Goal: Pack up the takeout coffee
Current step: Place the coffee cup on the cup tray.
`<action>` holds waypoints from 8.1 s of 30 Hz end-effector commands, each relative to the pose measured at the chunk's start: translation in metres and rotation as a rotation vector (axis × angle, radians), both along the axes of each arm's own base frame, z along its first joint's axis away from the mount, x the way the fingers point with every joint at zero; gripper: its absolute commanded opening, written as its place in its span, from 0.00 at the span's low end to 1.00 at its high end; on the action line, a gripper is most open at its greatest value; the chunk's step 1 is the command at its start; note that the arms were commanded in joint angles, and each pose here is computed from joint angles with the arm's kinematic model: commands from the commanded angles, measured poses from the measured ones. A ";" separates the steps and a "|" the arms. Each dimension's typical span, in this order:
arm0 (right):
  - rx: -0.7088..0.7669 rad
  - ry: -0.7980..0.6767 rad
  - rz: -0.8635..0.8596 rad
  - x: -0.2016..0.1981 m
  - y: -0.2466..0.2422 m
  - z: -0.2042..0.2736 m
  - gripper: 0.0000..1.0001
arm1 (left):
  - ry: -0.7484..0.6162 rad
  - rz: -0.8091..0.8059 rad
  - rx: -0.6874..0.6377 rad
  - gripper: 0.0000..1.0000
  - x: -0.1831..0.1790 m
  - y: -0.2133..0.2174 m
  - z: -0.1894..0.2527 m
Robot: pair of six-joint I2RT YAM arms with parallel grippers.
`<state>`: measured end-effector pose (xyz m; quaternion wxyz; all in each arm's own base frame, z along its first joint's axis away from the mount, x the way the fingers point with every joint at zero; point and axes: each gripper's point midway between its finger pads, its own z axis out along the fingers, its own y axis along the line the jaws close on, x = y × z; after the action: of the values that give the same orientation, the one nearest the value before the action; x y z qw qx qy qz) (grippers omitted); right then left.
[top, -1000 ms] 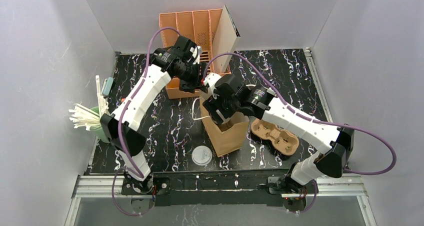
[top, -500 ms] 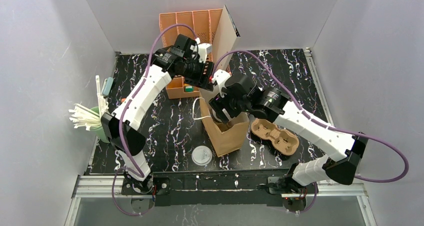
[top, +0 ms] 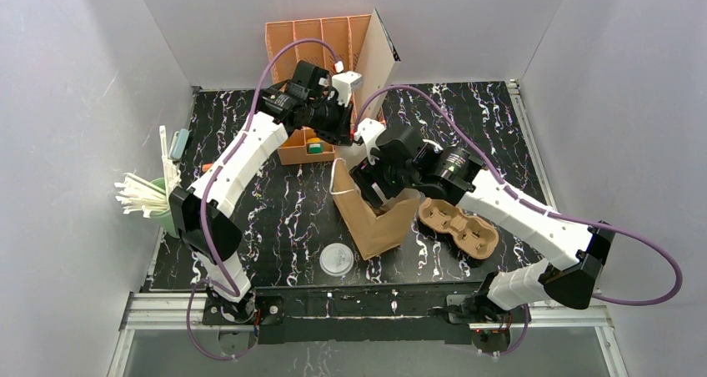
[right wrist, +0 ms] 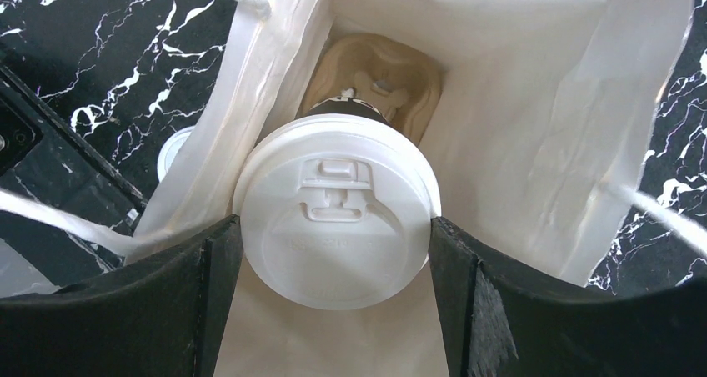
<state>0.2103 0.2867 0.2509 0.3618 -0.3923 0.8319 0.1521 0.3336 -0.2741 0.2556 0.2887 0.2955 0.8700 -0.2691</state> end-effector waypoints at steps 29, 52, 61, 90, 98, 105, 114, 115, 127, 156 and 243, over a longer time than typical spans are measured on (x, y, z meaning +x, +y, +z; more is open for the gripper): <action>0.177 -0.223 0.022 0.008 -0.008 -0.013 0.46 | -0.265 0.086 -0.175 0.00 -0.063 0.023 0.066; 0.163 -0.097 -0.036 0.037 -0.002 -0.051 0.46 | -0.233 0.023 -0.201 0.00 -0.076 0.018 0.064; 0.146 -0.072 -0.014 0.040 0.006 -0.063 0.46 | -0.212 0.011 -0.198 0.00 -0.073 0.013 0.058; 0.114 -0.219 -0.123 0.057 -0.022 -0.053 0.47 | -0.086 -0.136 -0.094 0.00 -0.115 0.028 0.028; 0.110 -0.280 -0.117 0.051 -0.037 -0.055 0.47 | -0.059 -0.198 -0.061 0.00 -0.130 0.035 0.020; 0.089 -0.290 -0.089 0.046 -0.043 -0.057 0.47 | -0.040 -0.208 -0.072 0.00 -0.135 0.035 0.020; 0.083 -0.303 -0.031 0.040 -0.042 -0.041 0.47 | -0.039 -0.232 -0.063 0.00 -0.136 0.035 0.018; 0.079 -0.303 -0.031 0.040 -0.043 -0.040 0.47 | -0.041 -0.233 -0.060 0.00 -0.136 0.035 0.018; -0.018 -0.246 0.049 0.038 -0.037 -0.052 0.43 | -0.041 -0.201 -0.065 0.00 -0.131 0.033 0.020; -0.166 0.128 0.159 -0.003 -0.016 -0.082 0.40 | 0.174 0.189 -0.274 0.02 -0.078 0.045 0.028; -0.194 0.205 0.073 0.014 0.000 -0.044 0.98 | -0.026 0.259 -0.118 0.01 -0.040 0.069 0.033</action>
<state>0.2236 0.2848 0.1615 0.1816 -0.4395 0.8743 0.0968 0.2906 -0.2032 0.2694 0.3233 0.1556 0.8935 -0.2701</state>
